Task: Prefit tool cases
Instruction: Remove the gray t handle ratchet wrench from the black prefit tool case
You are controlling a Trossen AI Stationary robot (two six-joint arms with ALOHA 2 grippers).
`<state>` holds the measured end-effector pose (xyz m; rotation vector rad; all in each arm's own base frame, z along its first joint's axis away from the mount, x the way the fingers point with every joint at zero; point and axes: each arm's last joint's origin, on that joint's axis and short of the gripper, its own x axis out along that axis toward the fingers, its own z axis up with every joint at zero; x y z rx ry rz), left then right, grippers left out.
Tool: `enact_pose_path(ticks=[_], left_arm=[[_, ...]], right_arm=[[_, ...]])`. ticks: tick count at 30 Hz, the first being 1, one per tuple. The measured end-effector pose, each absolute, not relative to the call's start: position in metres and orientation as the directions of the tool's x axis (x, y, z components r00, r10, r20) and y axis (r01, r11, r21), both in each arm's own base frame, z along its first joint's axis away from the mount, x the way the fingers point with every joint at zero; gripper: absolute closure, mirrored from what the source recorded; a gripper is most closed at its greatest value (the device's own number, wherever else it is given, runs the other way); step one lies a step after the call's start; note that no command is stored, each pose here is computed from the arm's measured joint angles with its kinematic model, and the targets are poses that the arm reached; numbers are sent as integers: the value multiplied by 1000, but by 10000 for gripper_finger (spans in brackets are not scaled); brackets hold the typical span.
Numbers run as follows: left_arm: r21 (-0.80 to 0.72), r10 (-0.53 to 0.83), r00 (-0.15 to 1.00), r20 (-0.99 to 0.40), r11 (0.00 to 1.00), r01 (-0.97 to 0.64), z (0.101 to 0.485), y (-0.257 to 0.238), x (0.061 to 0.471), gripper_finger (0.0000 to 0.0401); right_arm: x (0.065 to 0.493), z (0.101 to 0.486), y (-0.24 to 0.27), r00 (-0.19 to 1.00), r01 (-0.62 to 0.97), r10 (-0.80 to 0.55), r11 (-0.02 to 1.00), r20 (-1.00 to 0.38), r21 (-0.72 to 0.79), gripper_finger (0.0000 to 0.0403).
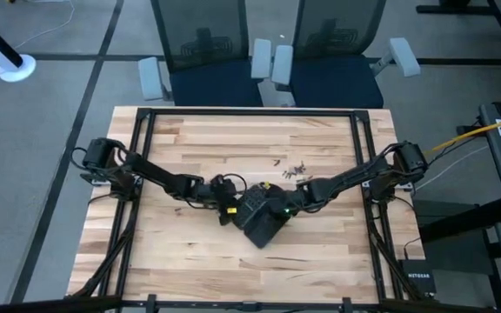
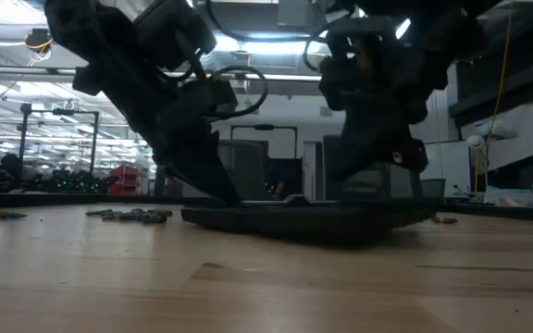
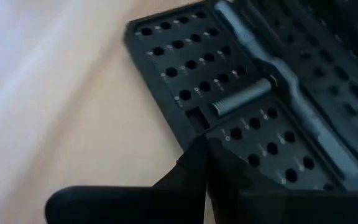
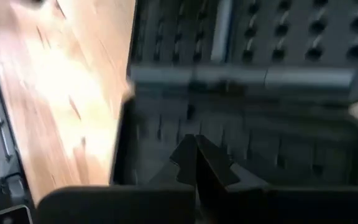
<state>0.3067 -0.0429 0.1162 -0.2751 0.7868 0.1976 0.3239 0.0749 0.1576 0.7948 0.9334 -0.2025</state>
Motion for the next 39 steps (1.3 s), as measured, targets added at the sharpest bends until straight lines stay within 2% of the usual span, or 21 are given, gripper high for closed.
enact_pose_path(ticks=[6, 10, 13, 17, 19, 22, 26, 31, 35, 39], left_arm=[[-223, 22, 745, -667, 948, -228, 125, -56, 315, 401], [-272, 0, 776, -631, 936, -221, 134, -64, 323, 401], [-262, -4, 777, -629, 943, -207, 137, -67, 324, 401], [-246, -2, 787, -617, 950, -191, 140, -67, 326, 401], [-232, 5, 776, -631, 953, -194, 141, -67, 323, 401], [-174, 77, 743, -665, 951, -254, 146, -70, 314, 401], [-85, 208, 682, -702, 925, -370, 149, -80, 298, 401], [-112, 203, 677, -708, 914, -390, 147, -96, 291, 401], [-142, 197, 677, -709, 901, -411, 146, -101, 290, 401], [-136, 212, 673, -709, 895, -426, 143, -98, 291, 401]], right_arm=[[320, 155, 73, 561, 477, 161, 738, -812, 476, 403], [320, 154, 71, 551, 395, 166, 811, -818, 431, 403], [320, 164, 70, 574, 226, 225, 881, -788, 416, 403], [325, 184, 72, 563, -77, 309, 943, -766, 324, 403], [327, 187, 73, 549, -216, 320, 947, -772, 239, 402], [333, 183, 73, 560, -352, 260, 934, -787, 58, 392], [347, 172, 69, 547, -431, 154, 894, -823, -119, 353], [364, 165, 68, 491, -461, 56, 864, -870, -204, 277], [368, 175, 71, 382, -535, 98, 835, -919, -133, 223], [367, 181, 74, 325, -596, 216, 803, -921, -21, 201]])
